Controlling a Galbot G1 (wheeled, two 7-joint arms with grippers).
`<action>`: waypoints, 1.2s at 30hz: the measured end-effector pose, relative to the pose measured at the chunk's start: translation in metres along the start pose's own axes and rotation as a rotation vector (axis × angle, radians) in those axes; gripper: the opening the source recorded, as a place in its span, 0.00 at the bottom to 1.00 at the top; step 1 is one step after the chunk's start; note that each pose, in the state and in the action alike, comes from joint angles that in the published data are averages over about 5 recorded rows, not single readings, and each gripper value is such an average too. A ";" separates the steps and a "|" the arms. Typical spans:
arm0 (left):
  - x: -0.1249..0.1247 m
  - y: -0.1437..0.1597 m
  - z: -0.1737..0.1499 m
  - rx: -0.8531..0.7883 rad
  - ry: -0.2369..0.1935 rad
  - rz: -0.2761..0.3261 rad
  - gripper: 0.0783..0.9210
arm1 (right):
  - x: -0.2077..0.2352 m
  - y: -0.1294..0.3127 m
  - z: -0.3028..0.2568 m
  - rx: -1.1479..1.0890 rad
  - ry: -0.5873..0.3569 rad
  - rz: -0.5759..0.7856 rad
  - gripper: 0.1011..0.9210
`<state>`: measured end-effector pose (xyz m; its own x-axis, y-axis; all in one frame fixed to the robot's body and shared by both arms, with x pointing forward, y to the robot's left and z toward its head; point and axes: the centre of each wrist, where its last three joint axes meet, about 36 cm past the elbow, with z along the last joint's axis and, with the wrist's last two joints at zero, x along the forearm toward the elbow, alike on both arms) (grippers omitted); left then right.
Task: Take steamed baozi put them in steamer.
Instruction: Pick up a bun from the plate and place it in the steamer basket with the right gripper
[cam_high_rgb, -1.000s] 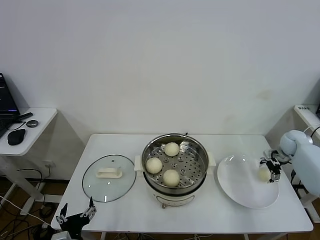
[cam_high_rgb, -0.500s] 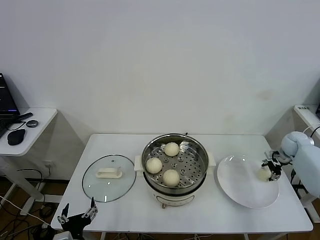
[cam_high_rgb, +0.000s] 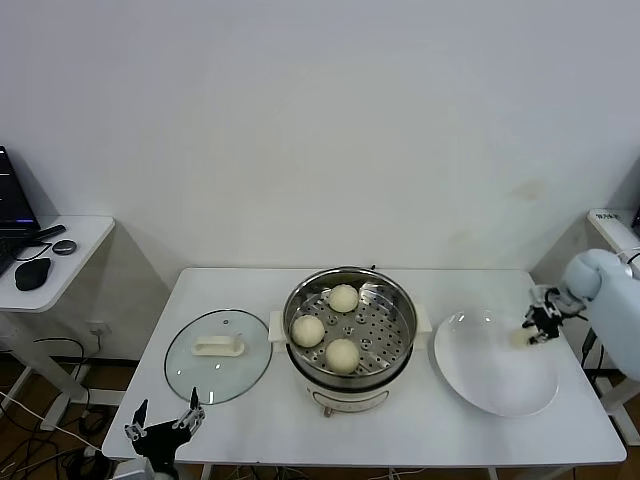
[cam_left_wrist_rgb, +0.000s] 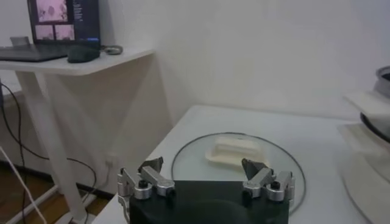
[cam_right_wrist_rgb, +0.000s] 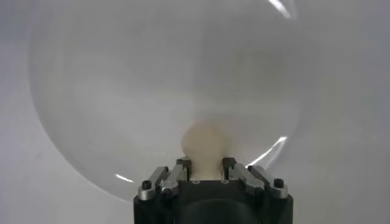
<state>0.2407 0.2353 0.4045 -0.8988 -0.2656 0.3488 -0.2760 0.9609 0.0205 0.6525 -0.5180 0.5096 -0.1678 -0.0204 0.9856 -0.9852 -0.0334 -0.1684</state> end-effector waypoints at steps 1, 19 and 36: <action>0.000 -0.001 0.000 0.002 -0.002 0.002 0.88 | 0.008 -0.003 -0.003 0.001 -0.009 0.009 0.32; -0.009 -0.011 -0.010 0.008 -0.054 0.036 0.88 | 0.160 -0.053 -0.198 0.075 -0.269 0.064 0.31; -0.013 -0.005 -0.020 0.027 -0.089 0.026 0.88 | 0.140 -0.030 -0.338 0.108 -0.197 -0.059 0.31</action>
<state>0.2606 0.2352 0.4184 -0.9322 -0.2475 0.2640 -0.2600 0.9655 -0.0129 0.6461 -0.1825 0.6572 -0.0891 -0.2100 0.9736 -0.9817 -0.1468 -0.1215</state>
